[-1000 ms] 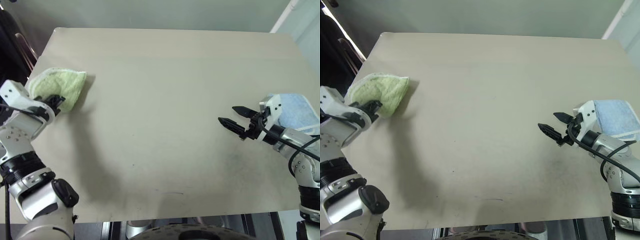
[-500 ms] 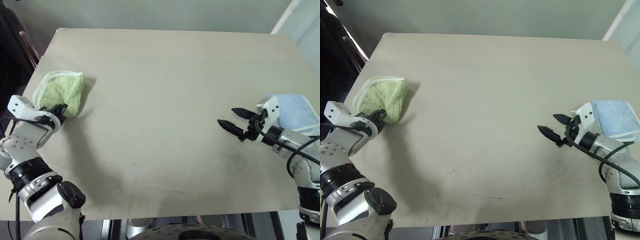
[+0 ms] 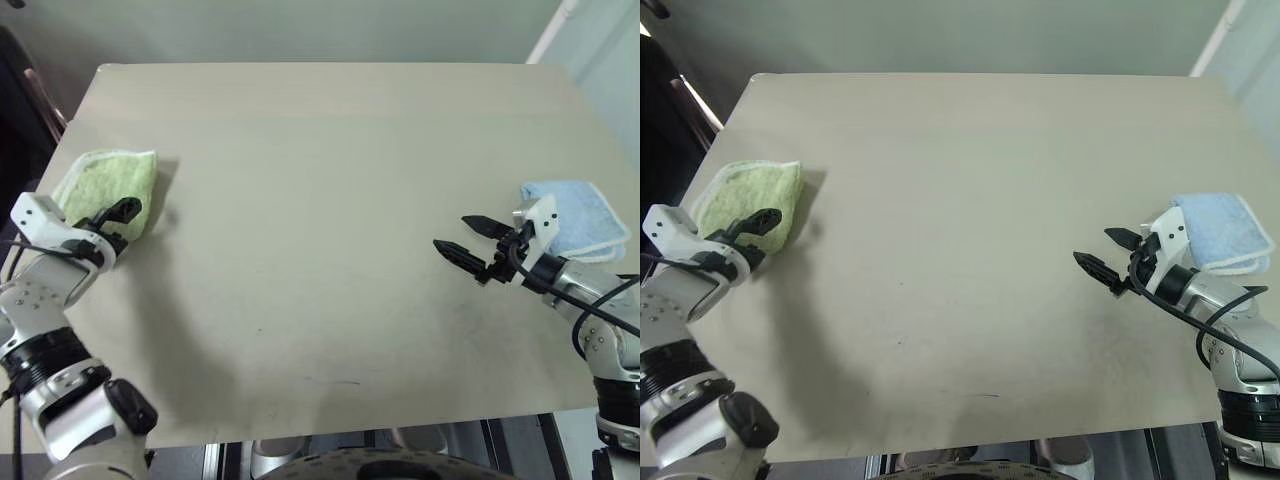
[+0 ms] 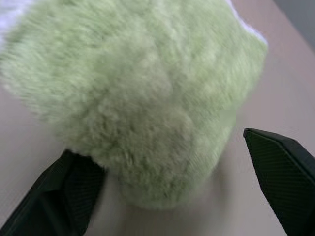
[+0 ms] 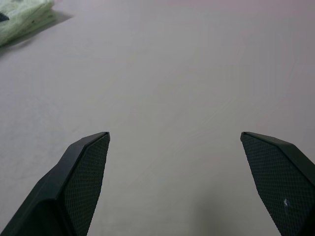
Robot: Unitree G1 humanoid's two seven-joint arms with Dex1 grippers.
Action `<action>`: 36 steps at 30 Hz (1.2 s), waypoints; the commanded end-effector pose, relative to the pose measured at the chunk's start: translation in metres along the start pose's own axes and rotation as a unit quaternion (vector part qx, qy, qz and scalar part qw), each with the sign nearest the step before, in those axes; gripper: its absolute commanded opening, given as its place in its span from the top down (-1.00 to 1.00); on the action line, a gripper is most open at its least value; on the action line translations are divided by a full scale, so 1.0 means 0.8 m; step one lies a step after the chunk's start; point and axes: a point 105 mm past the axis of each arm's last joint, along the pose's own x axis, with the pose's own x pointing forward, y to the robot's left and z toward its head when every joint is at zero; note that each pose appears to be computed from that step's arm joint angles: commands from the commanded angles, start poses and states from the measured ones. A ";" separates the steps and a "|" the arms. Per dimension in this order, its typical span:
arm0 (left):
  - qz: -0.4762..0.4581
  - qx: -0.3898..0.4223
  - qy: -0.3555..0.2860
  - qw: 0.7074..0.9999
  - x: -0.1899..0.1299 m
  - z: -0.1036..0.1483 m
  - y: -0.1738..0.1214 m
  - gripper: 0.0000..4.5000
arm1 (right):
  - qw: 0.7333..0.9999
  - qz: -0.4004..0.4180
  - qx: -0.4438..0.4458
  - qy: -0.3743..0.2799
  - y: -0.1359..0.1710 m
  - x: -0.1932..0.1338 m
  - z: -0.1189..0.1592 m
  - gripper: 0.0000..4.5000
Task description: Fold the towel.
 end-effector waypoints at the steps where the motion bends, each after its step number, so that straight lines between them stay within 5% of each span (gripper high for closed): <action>1: -0.056 0.038 0.037 0.997 -0.015 -0.008 -0.008 -0.99 | 0.999 -0.012 -0.028 -0.031 -0.002 -0.005 0.019 -1.00; 9: -0.208 0.092 0.092 0.969 -0.045 -0.026 -0.052 -0.99 | 0.999 -0.015 -0.030 -0.036 0.000 -0.009 0.017 -1.00; 11: -0.290 0.119 0.057 0.948 -0.056 -0.024 -0.084 -0.99 | 0.999 -0.017 -0.032 -0.037 0.000 -0.011 0.019 -1.00; 14: -0.380 0.229 0.035 0.896 -0.066 -0.048 -0.131 -0.99 | 0.998 -0.020 -0.037 -0.040 0.000 -0.018 0.021 -1.00; 18: -0.491 0.369 -0.030 0.788 -0.077 -0.090 -0.191 -0.99 | 0.998 -0.004 -0.053 -0.029 0.010 -0.026 0.019 -1.00; 25: -0.614 0.362 -0.069 0.698 -0.095 -0.119 -0.243 -0.99 | 0.996 0.000 -0.066 -0.059 0.017 -0.029 0.041 -1.00; 36: -0.699 0.340 -0.023 0.628 -0.101 -0.162 -0.246 -0.99 | 0.994 0.061 -0.077 -0.038 0.047 -0.031 0.045 -1.00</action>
